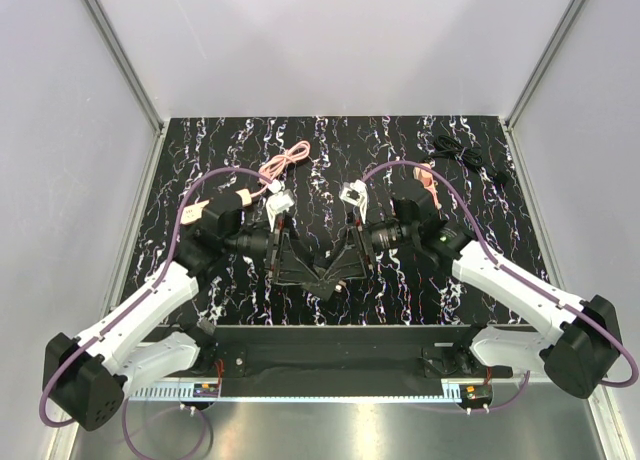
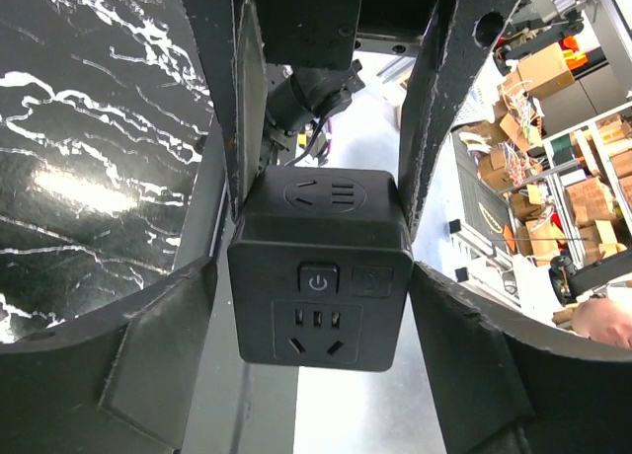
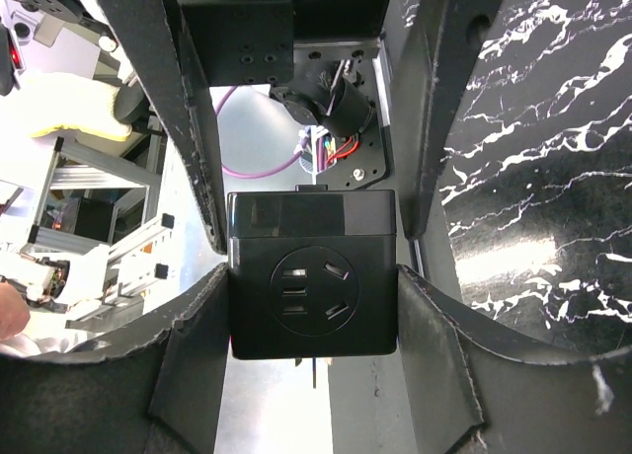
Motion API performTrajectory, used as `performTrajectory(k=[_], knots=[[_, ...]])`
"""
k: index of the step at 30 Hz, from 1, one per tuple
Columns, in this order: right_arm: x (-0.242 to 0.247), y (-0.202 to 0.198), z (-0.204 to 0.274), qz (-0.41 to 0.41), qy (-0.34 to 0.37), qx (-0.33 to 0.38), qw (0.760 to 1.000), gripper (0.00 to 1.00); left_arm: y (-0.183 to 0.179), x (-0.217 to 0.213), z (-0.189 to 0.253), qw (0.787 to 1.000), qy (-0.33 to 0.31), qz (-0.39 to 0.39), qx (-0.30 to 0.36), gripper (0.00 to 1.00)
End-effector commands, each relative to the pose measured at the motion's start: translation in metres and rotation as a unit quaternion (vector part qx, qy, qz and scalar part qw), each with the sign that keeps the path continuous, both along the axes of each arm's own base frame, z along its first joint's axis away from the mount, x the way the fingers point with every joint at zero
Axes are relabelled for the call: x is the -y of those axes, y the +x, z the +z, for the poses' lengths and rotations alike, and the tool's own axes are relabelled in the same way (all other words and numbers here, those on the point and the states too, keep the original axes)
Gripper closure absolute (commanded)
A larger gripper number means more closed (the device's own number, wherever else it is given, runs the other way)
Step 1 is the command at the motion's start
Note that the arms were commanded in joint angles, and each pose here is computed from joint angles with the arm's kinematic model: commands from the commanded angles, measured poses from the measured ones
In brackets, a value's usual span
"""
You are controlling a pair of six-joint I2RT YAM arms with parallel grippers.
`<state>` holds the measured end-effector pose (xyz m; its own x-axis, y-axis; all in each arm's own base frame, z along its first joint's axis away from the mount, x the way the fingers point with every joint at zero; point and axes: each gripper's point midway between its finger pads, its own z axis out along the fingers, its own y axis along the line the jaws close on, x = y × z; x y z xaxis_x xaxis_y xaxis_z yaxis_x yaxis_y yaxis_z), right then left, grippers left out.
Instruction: Insert the plug
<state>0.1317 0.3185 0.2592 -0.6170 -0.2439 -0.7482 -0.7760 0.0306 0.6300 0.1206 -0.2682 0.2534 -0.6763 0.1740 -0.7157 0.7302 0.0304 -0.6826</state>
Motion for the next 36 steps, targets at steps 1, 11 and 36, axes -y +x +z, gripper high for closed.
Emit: performTrajectory(k=[1, 11, 36], knots=[[-0.003, -0.001, 0.034, 0.011, 0.041, 0.04, 0.998, 1.0, 0.003, 0.004, 0.016, 0.999, -0.027, -0.009, 0.031, 0.15], [-0.01, 0.002, 0.039, 0.019, 0.061, 0.035, 0.997, 1.0, 0.0, 0.008, 0.013, 0.998, -0.038, -0.036, 0.027, 0.31], [0.047, 0.106, 0.001, -0.349, -0.113, 0.005, 0.93, 0.0, 0.229, -0.271, -0.086, 0.648, 0.429, 0.616, -0.125, 1.0]])
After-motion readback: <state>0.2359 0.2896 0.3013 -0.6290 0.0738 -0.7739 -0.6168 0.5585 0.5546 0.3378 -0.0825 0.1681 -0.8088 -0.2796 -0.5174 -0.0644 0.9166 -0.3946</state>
